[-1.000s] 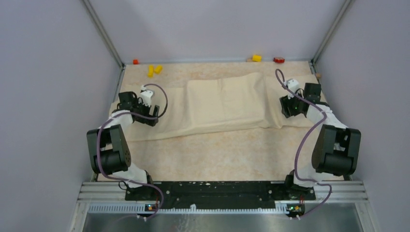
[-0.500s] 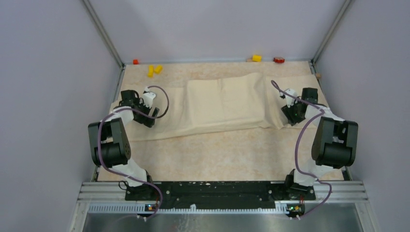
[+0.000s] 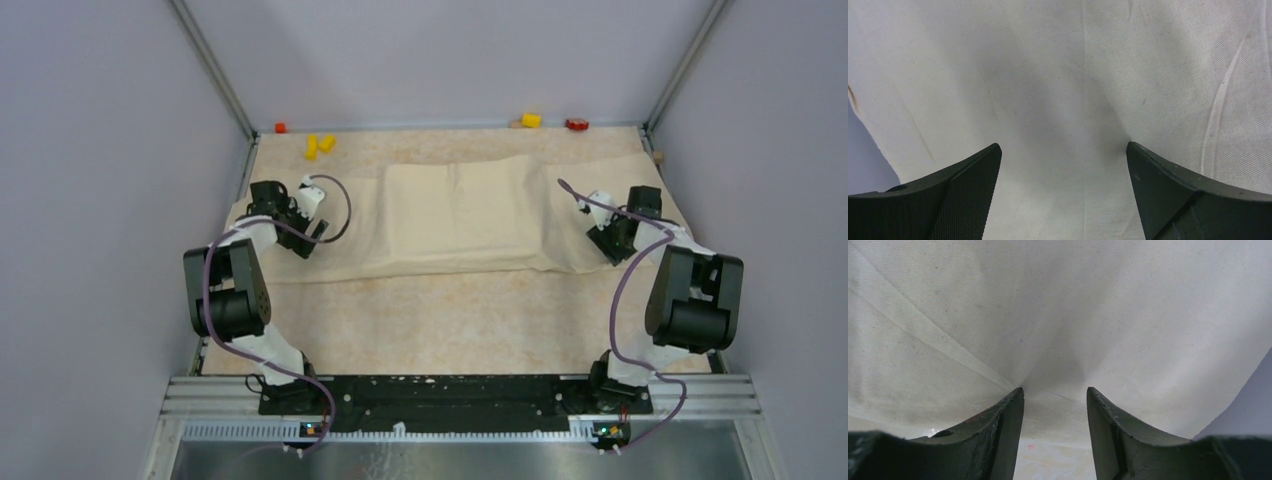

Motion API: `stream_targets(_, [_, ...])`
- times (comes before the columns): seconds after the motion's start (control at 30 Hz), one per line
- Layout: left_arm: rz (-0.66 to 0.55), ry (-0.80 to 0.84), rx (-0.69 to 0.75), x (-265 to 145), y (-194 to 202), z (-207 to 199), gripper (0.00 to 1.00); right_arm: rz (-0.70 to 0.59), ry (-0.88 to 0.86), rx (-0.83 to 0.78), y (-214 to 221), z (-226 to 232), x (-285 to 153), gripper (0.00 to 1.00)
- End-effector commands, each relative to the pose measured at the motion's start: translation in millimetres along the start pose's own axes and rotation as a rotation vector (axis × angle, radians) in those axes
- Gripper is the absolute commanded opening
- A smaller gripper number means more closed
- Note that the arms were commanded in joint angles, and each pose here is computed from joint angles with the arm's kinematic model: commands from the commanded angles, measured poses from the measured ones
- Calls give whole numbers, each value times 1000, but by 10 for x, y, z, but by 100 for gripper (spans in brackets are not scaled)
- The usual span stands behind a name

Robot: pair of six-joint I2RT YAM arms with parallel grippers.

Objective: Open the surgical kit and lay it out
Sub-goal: Open the surgical kit at the center of the board.

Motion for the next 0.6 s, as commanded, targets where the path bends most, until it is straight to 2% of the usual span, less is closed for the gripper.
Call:
stream_targets(0.0, [249, -54, 82, 55, 657, 72, 99, 130, -112, -17, 368, 372, -42, 49])
stream_targets(0.13, [256, -84, 95, -39, 644, 123, 99, 131, -78, -15, 371, 353, -133, 49])
stream_targets(0.23, [189, -45, 54, -112, 403, 104, 99, 73, -40, 23, 225, 240, -240, 49])
stream_targets(0.37, [31, 33, -29, -264, -114, 48, 99, -87, 0, 119, -206, -17, -495, 50])
stream_targets(0.57, [-268, 211, -136, -533, -1012, -95, 99, -307, -2, 249, -829, -223, -840, 51])
Point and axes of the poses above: each gripper's point midway between its finger pads, its own x axis out along the fingers, its own z axis along the line the jaws close on, y = z × x, the point moved 1 cm from there along -x, back along the fingers, and after that the axes turned 10 degrees about -x, right-handed, at the moved point
